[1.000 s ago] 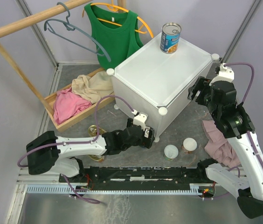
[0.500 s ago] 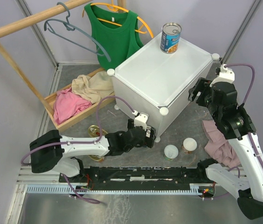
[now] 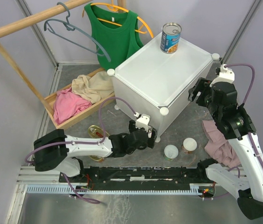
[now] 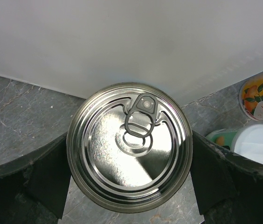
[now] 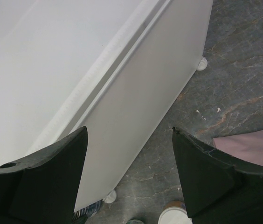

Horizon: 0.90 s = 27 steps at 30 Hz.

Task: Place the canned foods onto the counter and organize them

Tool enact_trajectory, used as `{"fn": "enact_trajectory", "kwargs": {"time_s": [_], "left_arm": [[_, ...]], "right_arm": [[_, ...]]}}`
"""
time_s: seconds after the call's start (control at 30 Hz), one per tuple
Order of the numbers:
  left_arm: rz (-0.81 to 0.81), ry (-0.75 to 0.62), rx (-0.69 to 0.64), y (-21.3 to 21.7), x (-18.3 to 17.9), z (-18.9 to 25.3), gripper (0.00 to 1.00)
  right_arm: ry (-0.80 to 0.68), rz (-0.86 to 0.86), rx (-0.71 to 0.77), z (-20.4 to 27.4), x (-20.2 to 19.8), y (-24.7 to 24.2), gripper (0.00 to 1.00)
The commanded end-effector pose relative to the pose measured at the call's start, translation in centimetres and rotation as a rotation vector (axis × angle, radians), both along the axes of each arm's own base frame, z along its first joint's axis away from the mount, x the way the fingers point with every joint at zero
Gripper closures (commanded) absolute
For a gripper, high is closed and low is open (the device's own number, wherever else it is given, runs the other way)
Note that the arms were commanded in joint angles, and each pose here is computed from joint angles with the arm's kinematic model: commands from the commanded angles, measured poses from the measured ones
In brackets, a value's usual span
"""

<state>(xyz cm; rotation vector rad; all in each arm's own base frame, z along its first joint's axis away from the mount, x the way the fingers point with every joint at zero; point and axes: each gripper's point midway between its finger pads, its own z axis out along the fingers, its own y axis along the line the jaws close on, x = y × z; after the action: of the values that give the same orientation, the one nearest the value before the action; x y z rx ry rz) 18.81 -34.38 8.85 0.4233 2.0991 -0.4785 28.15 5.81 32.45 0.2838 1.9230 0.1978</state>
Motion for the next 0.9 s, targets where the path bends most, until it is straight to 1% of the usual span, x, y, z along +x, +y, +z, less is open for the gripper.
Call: {"fn": "enact_trajectory", "kwargs": {"time_s": [0.0,0.1,0.17,0.2,0.23,0.27,0.47,0.67,0.87], "left_arm": [[0.028,0.149,0.300,7.0,-2.7,-7.9,0.26],[0.040,0.134,0.281,7.3,-2.7,-7.3,0.54],[0.044,0.129,0.265,7.4,-2.6,-6.9,0.70],[0.043,0.127,0.260,7.5,-2.7,-6.7,0.80],[0.044,0.124,0.253,7.5,-2.7,-6.5,0.93],[0.043,0.122,0.243,7.5,-2.7,-6.2,0.97],[0.031,0.085,0.157,7.3,-3.1,-2.8,0.97],[0.072,0.015,0.076,8.4,-3.0,1.4,0.97],[0.094,-0.029,0.029,9.0,-3.1,4.5,0.97]], "right_arm": [[-0.041,0.008,0.027,1.3,-0.3,0.2,0.19],[-0.044,0.009,0.028,1.5,-0.4,0.2,0.19],[-0.045,0.009,0.030,1.5,-0.4,0.2,0.19],[-0.043,0.012,0.032,1.4,-0.4,0.3,0.19],[-0.041,0.014,0.032,1.4,-0.4,0.3,0.19],[-0.040,0.015,0.034,1.3,-0.5,0.3,0.19],[-0.043,0.011,0.027,1.4,-0.8,0.1,0.19],[-0.040,0.009,0.030,1.2,-0.8,0.1,0.20],[-0.033,0.007,0.039,0.8,-0.9,0.1,0.20]]}}
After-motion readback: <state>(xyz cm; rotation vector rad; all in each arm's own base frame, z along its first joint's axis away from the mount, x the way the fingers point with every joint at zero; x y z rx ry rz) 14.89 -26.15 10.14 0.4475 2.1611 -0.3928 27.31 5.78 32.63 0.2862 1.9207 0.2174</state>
